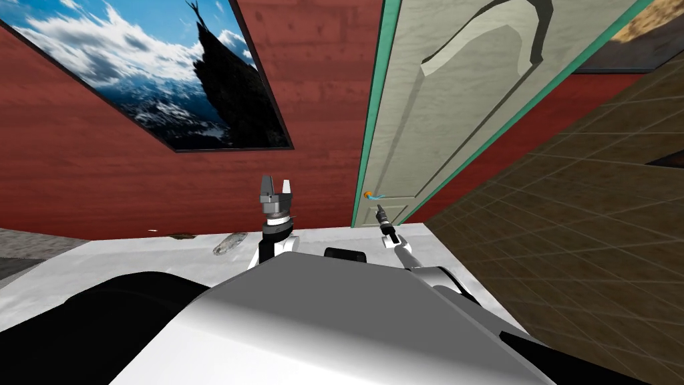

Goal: Pull the door open

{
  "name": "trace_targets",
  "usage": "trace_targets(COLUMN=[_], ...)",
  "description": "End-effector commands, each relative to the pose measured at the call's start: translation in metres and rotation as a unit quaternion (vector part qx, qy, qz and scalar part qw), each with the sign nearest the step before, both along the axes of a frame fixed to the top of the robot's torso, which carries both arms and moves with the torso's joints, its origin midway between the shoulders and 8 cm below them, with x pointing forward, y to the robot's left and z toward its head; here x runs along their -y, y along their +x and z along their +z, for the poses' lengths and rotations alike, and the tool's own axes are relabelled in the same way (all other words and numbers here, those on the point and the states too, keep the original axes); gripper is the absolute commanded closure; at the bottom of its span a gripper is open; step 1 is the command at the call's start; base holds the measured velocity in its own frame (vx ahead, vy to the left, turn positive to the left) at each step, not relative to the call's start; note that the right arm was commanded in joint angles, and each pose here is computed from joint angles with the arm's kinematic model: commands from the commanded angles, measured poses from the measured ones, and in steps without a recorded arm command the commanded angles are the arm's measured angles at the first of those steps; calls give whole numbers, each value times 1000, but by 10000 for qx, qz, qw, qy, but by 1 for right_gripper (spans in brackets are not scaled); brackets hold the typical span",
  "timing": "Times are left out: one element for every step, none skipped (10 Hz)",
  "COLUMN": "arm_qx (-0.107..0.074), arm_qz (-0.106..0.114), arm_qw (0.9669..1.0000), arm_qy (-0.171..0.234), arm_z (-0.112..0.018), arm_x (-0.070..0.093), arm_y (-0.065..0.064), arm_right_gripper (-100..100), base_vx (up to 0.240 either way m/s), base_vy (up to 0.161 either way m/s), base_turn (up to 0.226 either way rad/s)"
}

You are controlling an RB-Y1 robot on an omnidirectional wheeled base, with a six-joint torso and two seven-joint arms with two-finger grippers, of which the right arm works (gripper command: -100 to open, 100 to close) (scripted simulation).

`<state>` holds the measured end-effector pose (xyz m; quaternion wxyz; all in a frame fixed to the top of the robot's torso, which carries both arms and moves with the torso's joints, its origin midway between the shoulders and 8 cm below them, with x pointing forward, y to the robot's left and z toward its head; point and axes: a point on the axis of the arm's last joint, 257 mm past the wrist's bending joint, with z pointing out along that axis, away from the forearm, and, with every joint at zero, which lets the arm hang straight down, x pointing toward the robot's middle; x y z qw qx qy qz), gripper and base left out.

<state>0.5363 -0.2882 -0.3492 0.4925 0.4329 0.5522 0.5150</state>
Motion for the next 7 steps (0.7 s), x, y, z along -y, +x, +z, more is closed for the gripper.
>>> trace_targets(arm_qx=[-58,-37,-44,-51,-55,-59,-59], arm_qz=[-10,-7,-129,-296,-397,-620,-737], arm_qw=[10000,10000,9999,9995,9992,9981,9973], arm_qy=[-29,-19,-13,-5,-1,5,7], arm_z=[-4,-3,-4,-5,-6,-7,-7], arm_x=[3,2,17,36,47,72,85], arm_y=[0,0,-3,-8,-11,-19,-23], arm_right_gripper=[-100,-100,-100,-100,-100,-100,-100], base_vx=[31,18,37,93,103,119,154], base_vy=[-114,-54,5,39,37,41,25], base_turn=[123,29,189,293,341,327,292])
